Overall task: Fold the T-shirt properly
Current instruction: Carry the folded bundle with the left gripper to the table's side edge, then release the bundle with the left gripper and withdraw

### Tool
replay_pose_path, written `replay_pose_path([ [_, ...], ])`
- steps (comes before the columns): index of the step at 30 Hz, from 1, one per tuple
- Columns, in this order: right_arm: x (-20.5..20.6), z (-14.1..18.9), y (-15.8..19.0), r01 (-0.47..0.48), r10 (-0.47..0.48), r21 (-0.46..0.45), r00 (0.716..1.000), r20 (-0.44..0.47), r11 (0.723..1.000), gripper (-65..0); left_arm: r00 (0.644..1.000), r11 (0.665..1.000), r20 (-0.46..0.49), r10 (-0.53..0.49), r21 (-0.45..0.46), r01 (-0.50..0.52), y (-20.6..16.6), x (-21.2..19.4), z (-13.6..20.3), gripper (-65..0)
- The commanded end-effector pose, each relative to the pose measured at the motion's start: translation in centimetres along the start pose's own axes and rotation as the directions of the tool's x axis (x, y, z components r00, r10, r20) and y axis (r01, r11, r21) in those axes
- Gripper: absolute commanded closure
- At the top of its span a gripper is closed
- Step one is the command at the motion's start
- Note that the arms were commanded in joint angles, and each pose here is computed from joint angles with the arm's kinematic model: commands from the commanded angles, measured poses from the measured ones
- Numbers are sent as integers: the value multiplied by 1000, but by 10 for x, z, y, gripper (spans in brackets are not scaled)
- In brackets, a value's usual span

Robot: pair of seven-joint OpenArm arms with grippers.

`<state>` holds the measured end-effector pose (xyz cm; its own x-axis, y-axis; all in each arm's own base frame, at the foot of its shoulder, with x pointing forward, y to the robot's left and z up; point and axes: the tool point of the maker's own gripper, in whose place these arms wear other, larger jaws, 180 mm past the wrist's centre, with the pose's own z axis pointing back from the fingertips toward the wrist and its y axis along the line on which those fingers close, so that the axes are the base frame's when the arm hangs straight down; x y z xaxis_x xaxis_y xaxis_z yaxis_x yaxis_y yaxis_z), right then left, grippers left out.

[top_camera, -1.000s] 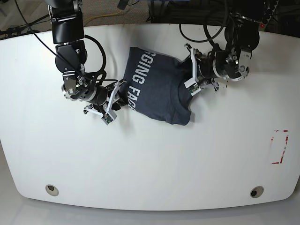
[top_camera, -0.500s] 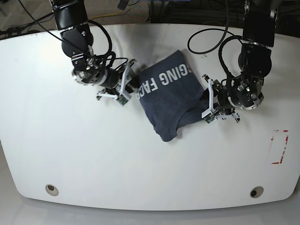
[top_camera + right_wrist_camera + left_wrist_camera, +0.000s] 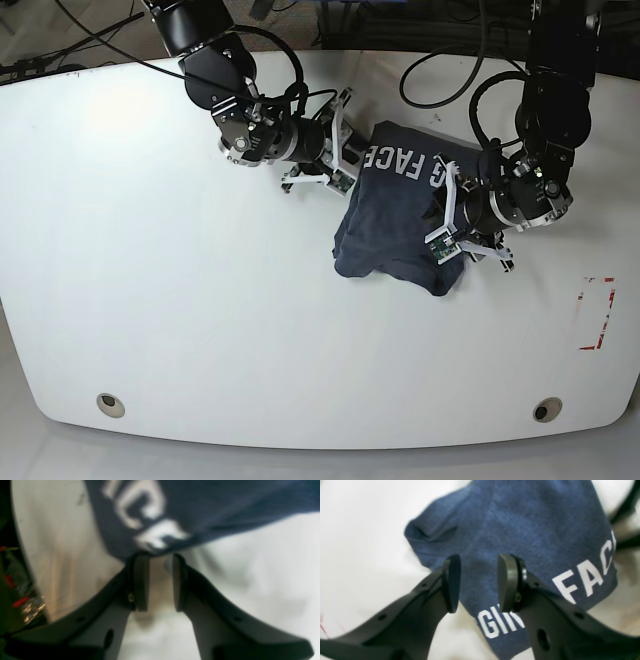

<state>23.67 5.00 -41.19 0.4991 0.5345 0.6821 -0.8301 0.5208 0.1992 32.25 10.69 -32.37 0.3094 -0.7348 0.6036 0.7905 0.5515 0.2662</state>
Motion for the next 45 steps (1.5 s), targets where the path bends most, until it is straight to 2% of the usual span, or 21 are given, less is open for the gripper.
replay_pose_path([
  [1,27,19,-15,-26,31,-50,996,87,998,-146,998,998,47,51,17,-52,-1,8,1,-229],
  [4,24,32,-28,-35,42,-86,996,83,996,-146,989,990,64,131,34,-134,-8,8,-5,-261],
  [6,16,41,-39,-32,39,-118,998,58,993,-146,985,984,51,163,62,-166,-11,7,-11,-324],
  [9,18,57,-55,-26,38,-171,997,71,985,-146,978,975,27,207,75,-208,-23,3,-25,-389],
  [16,13,81,-88,37,-12,-262,995,99,964,-146,953,953,31,302,-25,-301,-67,-9,-66,-394],
  [19,9,93,-101,74,-41,-303,993,114,950,-146,940,937,-39,339,-74,-341,-83,-34,-82,-396],
  [23,6,102,-112,99,-59,-333,990,127,938,-146,929,930,-124,350,-70,-360,-83,-71,-84,-394],
  [25,6,105,-116,109,-65,-344,989,135,932,-146,919,928,-155,363,-24,-371,-67,-94,-74,-394],
  [29,8,114,-122,118,-65,-369,986,152,922,-146,877,897,-189,441,116,-426,-24,-144,-44,-394],
  [36,20,125,-123,101,-32,-393,983,179,914,-146,805,860,-317,501,282,-424,24,-237,18,-393],
  [41,28,130,-121,86,-8,-402,981,192,912,-146,745,778,-284,604,413,-473,60,-296,68,-392],
  [45,32,133,-119,77,7,-406,980,200,910,-146,716,744,-279,640,458,-486,76,-335,98,-392],
])
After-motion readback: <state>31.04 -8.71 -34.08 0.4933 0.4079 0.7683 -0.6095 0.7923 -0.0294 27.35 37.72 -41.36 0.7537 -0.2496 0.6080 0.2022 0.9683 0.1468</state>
